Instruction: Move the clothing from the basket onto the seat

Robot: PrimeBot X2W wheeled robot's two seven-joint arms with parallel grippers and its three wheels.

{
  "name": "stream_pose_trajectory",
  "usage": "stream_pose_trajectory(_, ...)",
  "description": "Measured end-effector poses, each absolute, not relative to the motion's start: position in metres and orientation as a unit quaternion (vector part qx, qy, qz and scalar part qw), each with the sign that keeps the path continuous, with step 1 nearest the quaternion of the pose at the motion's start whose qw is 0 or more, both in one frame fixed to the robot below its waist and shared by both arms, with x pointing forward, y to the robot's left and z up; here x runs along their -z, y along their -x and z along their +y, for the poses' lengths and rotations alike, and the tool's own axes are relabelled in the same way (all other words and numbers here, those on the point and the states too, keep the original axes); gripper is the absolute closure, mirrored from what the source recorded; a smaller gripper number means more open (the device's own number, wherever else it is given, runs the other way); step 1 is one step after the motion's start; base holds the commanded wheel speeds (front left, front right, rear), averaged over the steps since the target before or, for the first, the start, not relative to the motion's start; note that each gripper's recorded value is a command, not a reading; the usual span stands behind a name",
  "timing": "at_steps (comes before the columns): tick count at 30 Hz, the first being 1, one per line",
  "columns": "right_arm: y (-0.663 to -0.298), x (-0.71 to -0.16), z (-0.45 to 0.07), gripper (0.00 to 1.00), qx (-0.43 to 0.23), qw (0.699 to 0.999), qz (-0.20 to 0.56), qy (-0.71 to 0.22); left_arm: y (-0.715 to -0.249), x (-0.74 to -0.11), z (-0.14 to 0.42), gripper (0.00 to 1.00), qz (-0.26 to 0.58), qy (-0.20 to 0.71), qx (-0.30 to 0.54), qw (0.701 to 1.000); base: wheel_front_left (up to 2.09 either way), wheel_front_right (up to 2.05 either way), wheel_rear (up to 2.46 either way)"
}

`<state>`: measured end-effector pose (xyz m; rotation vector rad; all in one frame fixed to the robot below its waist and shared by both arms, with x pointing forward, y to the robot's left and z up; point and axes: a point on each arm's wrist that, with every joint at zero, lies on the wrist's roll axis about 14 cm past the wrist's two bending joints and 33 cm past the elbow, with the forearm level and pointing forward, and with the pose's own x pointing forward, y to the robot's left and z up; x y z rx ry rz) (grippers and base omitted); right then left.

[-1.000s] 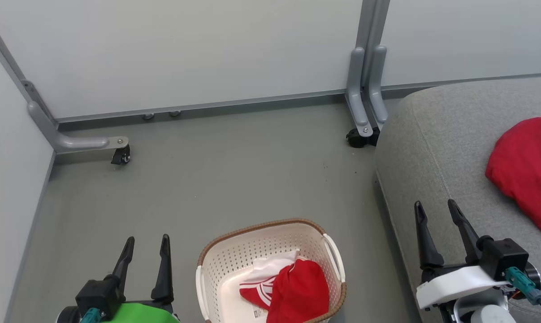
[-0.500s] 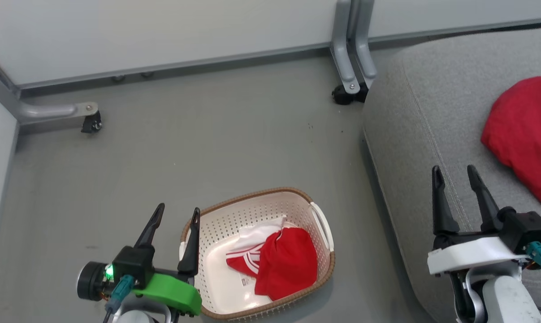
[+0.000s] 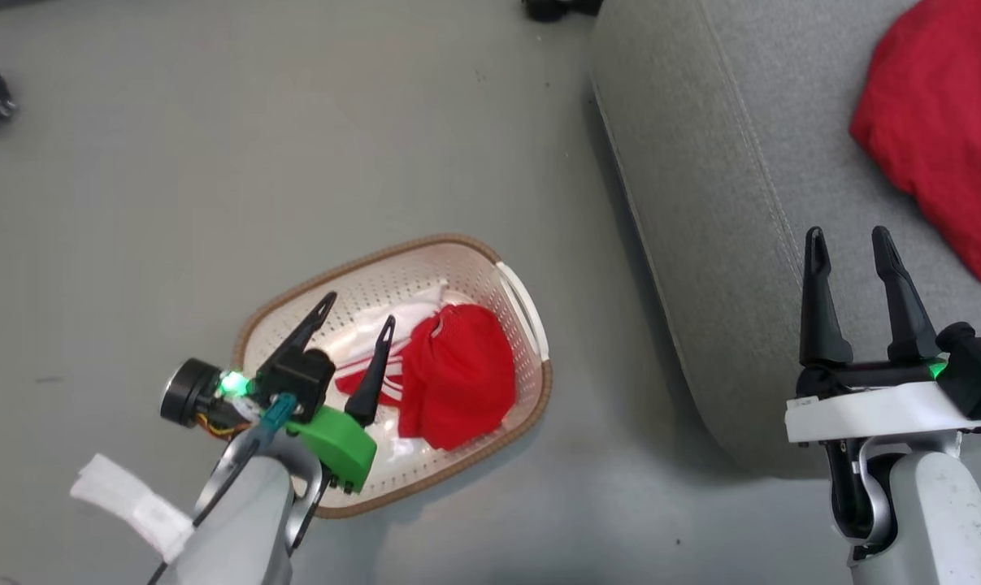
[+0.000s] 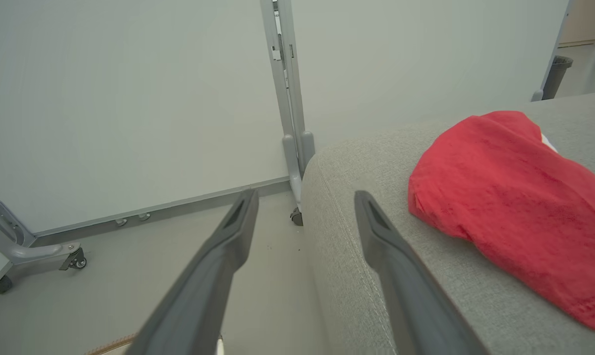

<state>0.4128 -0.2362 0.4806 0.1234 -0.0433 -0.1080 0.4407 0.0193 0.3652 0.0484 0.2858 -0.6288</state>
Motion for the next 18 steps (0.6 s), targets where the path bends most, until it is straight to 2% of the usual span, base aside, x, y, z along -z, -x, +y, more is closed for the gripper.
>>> stream_pose_trajectory(11, -0.423, -0.419, -0.227, 0.0, 0.045, 0.996, 0.059, -0.058, -0.451, -0.259, -0.029, 0.0, 0.25, -0.065, 0.405, 0.877, 0.0, 0.0, 0.0)
stream_pose_trajectory(18, -0.435, -0.376, -0.213, 0.0, 0.023, 0.992, 0.107, -0.058, -0.451, -0.182, -0.027, 0.0, 0.352, -0.09, 0.413, 0.835, 0.0, 0.0, 0.0)
